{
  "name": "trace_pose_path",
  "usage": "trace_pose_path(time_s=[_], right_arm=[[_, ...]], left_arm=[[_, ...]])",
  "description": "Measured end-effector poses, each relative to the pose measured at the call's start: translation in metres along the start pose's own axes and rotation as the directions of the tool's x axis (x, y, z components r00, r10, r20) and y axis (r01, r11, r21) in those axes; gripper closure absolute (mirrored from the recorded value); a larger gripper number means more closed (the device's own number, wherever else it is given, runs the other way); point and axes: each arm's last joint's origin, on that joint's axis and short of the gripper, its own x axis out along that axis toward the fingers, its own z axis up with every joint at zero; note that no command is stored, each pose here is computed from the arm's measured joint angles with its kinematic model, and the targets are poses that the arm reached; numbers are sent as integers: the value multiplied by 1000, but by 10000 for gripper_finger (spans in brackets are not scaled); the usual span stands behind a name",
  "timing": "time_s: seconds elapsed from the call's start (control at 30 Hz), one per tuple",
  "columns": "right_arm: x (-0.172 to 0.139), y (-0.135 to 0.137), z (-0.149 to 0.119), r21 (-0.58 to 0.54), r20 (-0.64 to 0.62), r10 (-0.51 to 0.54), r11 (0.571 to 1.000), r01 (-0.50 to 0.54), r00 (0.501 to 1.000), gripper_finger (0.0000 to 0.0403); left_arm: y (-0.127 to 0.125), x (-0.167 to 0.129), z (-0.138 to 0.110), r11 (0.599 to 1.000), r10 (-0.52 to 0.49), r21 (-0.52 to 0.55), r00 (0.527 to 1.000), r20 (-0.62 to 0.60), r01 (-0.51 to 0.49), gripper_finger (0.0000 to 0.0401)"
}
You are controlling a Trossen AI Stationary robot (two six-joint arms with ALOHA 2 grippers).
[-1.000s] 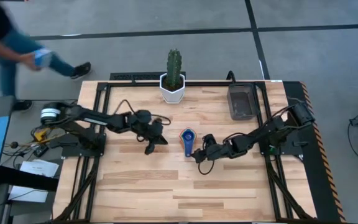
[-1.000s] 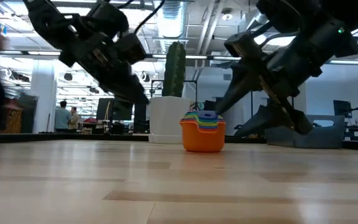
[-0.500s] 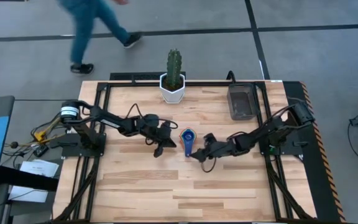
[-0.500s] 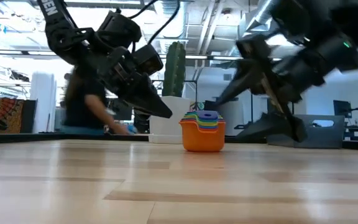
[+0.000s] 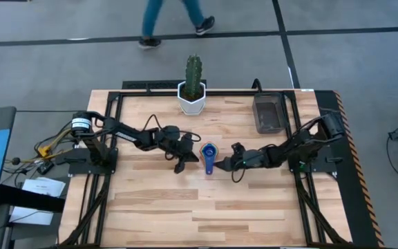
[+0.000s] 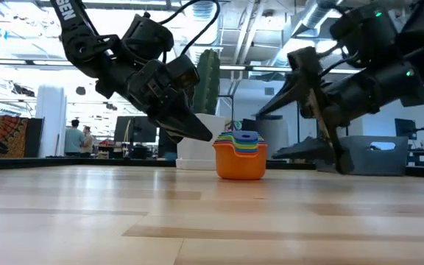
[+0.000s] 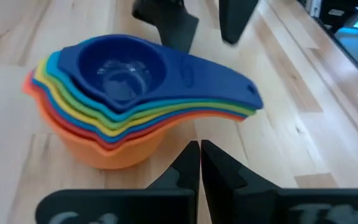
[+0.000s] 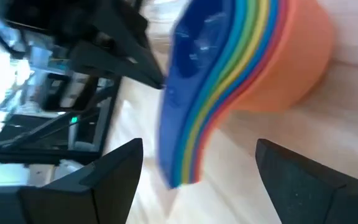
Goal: Nest measuring cups in basket
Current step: Put the stacked measuring cups into the black bin
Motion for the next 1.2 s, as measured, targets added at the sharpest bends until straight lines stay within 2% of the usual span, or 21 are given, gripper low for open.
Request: trace_pose_path(time_s=[0.13, 0.33, 0.57, 1.2], right_arm=[[13, -3, -5, 11, -37, -6, 1000, 7, 999, 73], [38, 4, -13, 23, -74, 103, 995, -101, 992, 74], [45, 1, -15, 33, -69, 134, 991, -132, 989, 82], [47, -3, -6, 42, -52, 110, 993, -108, 993, 248]], left_arm=[[1, 0, 0, 1000, 12, -3, 1000, -2, -12, 399], [2, 0, 0, 1000, 24, -20, 1000, -2, -24, 399], [2, 0, -1, 999, 29, -33, 1000, -12, -30, 399], [4, -1, -1, 998, 46, -37, 999, -10, -46, 399]])
